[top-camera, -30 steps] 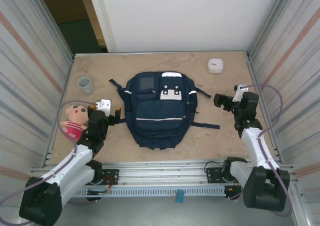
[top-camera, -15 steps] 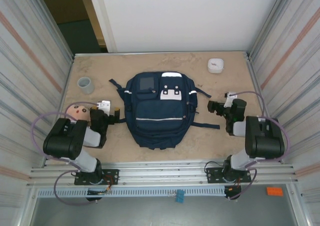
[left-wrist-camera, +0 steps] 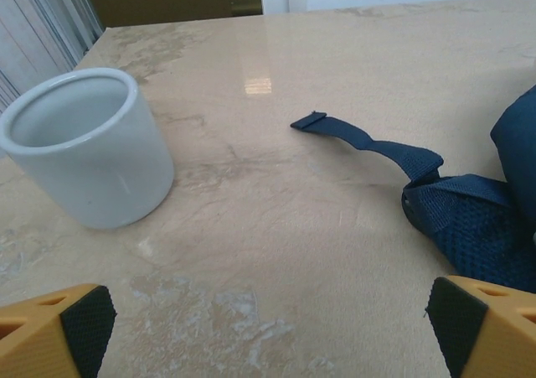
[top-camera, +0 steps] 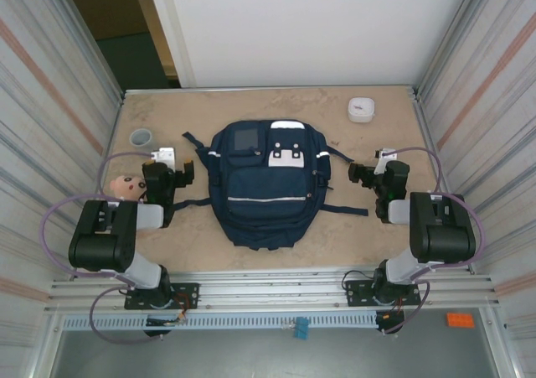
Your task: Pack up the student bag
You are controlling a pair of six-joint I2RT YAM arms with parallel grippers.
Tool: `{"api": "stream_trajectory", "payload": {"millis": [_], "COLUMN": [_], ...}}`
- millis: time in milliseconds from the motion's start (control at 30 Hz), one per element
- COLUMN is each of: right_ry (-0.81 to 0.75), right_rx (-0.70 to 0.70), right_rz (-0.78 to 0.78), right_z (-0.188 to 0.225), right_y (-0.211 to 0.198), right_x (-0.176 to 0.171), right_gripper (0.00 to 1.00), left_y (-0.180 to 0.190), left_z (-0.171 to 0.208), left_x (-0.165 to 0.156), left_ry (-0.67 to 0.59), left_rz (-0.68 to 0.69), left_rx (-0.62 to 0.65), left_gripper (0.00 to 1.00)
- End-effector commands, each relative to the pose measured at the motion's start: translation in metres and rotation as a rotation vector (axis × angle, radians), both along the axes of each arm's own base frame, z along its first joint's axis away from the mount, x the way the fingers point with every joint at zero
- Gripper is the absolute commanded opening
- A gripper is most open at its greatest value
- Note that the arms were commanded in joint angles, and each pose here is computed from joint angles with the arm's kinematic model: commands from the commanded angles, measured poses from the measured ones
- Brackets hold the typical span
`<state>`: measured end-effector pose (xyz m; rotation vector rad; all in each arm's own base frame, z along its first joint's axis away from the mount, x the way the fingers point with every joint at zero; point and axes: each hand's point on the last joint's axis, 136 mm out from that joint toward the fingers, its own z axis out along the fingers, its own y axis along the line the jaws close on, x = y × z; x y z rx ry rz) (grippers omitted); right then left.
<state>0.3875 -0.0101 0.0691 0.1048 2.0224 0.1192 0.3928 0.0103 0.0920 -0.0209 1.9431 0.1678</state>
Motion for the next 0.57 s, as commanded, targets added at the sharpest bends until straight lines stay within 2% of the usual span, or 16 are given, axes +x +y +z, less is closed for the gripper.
{"api": "stream_trajectory", "payload": {"millis": [0, 533], "right_ry": [-0.038, -0.038], "right_rx": [-0.021, -0.021], "right_rz": [-0.006, -0.005], "right_z": [0.0116, 0.0117], "right_y": [-0.0018, -0.0018], "right_x": [0.0072, 0.0074], "right_gripper": [0.99, 0.99], "left_y": [-0.0015, -0.0031], "left_z": [0.0012, 0.001], "left_x": [-0.0005, -0.0002], "left_ry": [-0.003, 0.003], "left_rz": [0.0, -0.017], "left_rx": [-0.015, -0.026], "left_gripper": [0.99, 0.99]}}
